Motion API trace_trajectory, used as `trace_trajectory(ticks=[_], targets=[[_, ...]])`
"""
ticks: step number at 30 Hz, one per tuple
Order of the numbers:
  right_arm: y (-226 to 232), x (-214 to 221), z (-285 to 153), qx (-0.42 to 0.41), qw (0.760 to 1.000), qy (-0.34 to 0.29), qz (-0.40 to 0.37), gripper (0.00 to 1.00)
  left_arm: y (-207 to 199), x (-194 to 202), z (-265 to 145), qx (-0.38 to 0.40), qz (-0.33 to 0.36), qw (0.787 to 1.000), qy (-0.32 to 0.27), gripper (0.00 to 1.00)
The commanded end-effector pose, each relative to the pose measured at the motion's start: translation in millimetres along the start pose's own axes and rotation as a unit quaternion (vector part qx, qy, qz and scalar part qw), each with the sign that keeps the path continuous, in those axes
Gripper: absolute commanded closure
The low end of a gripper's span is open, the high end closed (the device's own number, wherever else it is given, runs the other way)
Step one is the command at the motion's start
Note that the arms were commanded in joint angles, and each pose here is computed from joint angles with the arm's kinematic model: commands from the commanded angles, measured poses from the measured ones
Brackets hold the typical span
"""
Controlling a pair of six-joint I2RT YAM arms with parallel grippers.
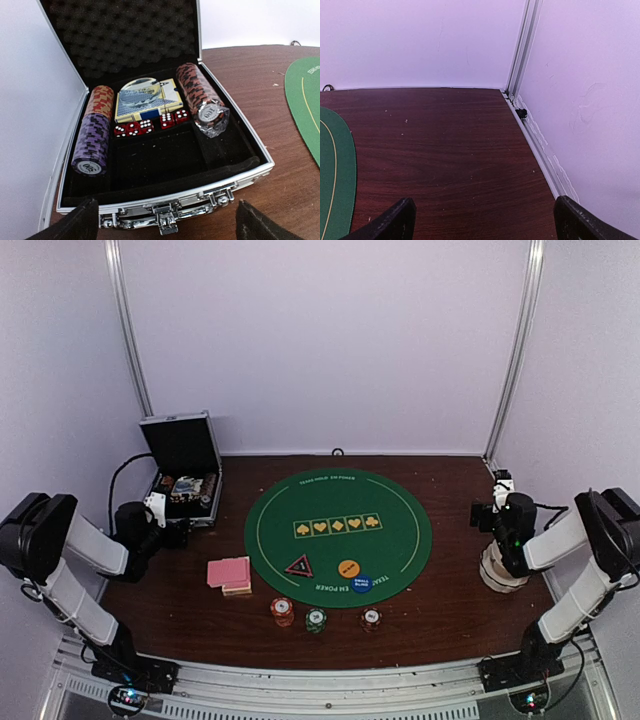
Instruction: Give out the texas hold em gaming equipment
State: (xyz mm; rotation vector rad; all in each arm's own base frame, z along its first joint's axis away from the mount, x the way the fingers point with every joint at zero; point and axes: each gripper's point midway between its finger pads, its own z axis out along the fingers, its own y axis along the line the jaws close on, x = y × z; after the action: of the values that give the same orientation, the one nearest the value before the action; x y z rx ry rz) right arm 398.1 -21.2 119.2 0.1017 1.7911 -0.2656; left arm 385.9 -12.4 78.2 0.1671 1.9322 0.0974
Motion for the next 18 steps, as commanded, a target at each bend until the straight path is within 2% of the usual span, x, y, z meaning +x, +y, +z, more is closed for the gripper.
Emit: trace_trajectory(ticks=[1, 7, 11, 15, 18], targets=[[-2.8, -5.5, 2.2, 0.006, 1.0, -0.008, 0.003, 0.01, 5.4, -11.9, 2.8, -0.009, -0.006, 1.0, -0.019, 0.02], [-2.9, -5.9, 2.2, 0.006, 1.0, -0.008, 0.004, 0.01, 5.4, -12.3, 2.8, -0.009, -0.006, 1.0, -0.019, 0.02], [-15.7, -9.0, 2.2, 0.035, 0.999, -0.007, 0.018, 0.0, 5.2, -13.1, 2.2, -0.009, -0.005, 1.0, -0.021, 0.02], [-37.7, -38.5, -2.6, 0.093, 0.995, 0.024, 0.021, 0.01, 6.4, -18.2, 0.7, -0.009, -0.005, 1.0, -0.015, 0.02], [-35.6, -69.6, -5.8, 0.078, 0.996, 0.03, 0.037, 0.01, 6.1, -28.8, 2.4, 0.002, 0.007, 1.0, 0.019, 0.02]])
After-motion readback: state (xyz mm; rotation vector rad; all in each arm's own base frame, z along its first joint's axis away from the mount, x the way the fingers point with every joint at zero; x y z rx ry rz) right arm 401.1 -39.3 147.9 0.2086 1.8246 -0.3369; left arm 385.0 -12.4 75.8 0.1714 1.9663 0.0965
